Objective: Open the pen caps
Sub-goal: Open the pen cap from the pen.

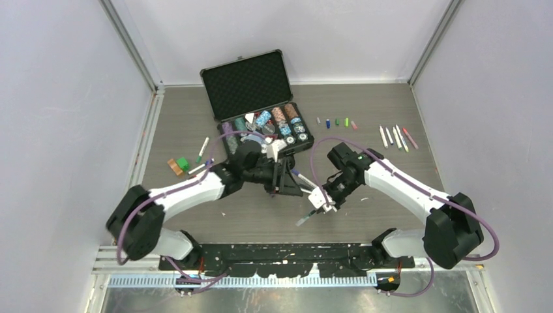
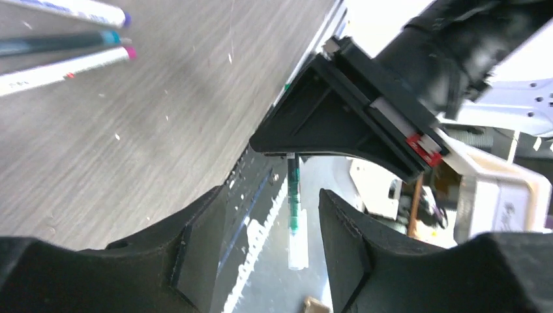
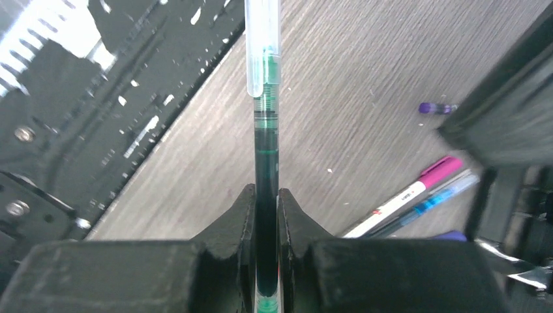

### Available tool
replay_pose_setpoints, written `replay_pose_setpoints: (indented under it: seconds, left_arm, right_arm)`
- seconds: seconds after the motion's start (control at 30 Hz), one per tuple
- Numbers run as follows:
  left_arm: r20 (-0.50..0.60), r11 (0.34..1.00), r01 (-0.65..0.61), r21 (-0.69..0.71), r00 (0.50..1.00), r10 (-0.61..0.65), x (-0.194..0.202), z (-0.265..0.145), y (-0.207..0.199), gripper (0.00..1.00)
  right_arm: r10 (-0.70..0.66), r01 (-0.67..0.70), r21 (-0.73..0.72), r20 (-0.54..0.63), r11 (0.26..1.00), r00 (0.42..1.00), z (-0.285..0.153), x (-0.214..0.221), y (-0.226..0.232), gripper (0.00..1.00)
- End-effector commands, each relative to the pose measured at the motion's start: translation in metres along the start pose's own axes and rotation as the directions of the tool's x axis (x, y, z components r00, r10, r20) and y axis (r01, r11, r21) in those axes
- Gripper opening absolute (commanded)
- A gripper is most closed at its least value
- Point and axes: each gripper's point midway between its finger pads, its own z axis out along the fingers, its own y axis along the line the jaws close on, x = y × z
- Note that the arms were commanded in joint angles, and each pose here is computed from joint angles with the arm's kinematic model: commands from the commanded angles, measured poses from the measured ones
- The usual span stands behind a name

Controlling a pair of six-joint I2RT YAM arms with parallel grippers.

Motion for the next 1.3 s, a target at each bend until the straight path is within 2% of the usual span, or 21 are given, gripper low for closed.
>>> replay_pose_setpoints:
  seconds: [0.0,0.07,0.17,0.3,0.4,0.57,0.73,1.0,1.13,1.27]
  left_arm:
    - [0.378,0.988,-0.134,0.073,0.921,0.097,-0.046,-0.029,-0.03,0.56]
    - [0.43,0.988,-0.14,0.067,0.897,0.099,-0.043,-0.038,-0.026,0.59]
    - [0.446,0.987,-0.158,0.005,0.884,0.139,-0.038,-0.048,-0.019,0.59]
    - [0.483,0.981,-0.189,-0.032,0.857,0.181,-0.038,-0.057,-0.016,0.6]
    - [0.551,0.973,-0.228,-0.022,0.81,0.202,-0.045,-0.067,-0.024,0.63]
    - [0.645,0.969,-0.248,0.007,0.742,0.186,-0.057,-0.081,-0.036,0.63]
    - [0.72,0.97,-0.238,0.046,0.681,0.132,-0.065,-0.094,-0.043,0.64]
    - [0.769,0.978,-0.178,0.111,0.638,0.029,-0.07,-0.103,-0.042,0.65]
    - [0.781,0.98,-0.159,0.121,0.625,0.006,-0.073,-0.106,-0.042,0.64]
    - [0.788,0.98,-0.138,0.142,0.615,-0.027,-0.075,-0.106,-0.04,0.53]
  right_arm:
    - [0.203,-0.206,0.013,0.094,0.979,0.975,-0.005,-0.026,-0.007,0.01]
    - [0.325,-0.329,0.02,0.106,0.944,0.94,-0.007,-0.03,-0.012,0.01]
    - [0.521,-0.529,0.032,0.133,0.848,0.843,-0.011,-0.038,-0.024,0.0]
    - [0.679,-0.682,-0.038,0.152,0.73,0.718,-0.011,-0.048,-0.024,0.01]
    - [0.759,-0.759,-0.085,0.18,0.646,0.626,-0.006,-0.055,-0.026,0.0]
    - [0.815,-0.818,-0.115,0.237,0.564,0.529,-0.005,-0.063,-0.04,0.01]
    - [0.86,-0.876,-0.147,0.32,0.46,0.398,-0.008,-0.067,-0.065,0.01]
    - [0.847,-0.941,-0.151,0.494,0.303,0.194,-0.021,-0.054,-0.103,0.01]
    - [0.845,-0.941,-0.166,0.504,0.296,0.177,-0.022,-0.054,-0.105,0.01]
    - [0.838,-0.941,-0.163,0.517,0.295,0.173,-0.023,-0.055,-0.107,0.01]
